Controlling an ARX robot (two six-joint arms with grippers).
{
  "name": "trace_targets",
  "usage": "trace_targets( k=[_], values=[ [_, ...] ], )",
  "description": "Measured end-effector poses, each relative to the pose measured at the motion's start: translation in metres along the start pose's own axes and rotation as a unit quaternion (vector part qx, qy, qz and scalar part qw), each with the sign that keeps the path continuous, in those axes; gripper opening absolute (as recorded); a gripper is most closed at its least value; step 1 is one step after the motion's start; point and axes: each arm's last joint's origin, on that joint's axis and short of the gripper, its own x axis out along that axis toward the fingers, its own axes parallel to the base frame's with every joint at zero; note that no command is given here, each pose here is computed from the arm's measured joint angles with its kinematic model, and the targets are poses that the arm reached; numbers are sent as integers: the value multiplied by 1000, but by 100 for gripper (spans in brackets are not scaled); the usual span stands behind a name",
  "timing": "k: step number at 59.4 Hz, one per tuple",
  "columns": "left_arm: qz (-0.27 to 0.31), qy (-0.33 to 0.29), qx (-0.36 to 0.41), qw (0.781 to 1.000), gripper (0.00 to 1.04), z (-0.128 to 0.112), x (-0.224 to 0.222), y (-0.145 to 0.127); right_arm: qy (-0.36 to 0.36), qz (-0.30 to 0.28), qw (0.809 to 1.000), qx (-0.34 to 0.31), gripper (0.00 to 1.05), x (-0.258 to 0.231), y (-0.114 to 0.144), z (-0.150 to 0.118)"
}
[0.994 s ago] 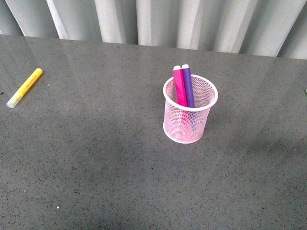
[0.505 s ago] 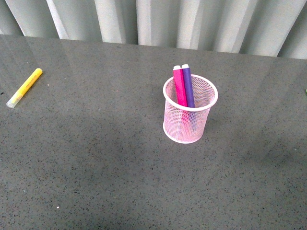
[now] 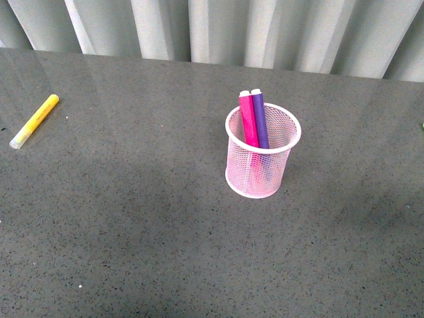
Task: Insert purple and pink pens into pink cup
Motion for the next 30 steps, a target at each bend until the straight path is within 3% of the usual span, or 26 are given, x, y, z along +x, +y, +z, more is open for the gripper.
trace_targets(
  k=[9,15,30],
  values=[
    [0,0,0,1000,98,0,0,0,0,0,1000,0,72,0,0,0],
    [0,0,0,1000,98,0,0,0,0,0,1000,0,98,0,0,0],
    [0,0,0,1000,98,0,0,0,0,0,1000,0,98,0,0,0]
  ],
)
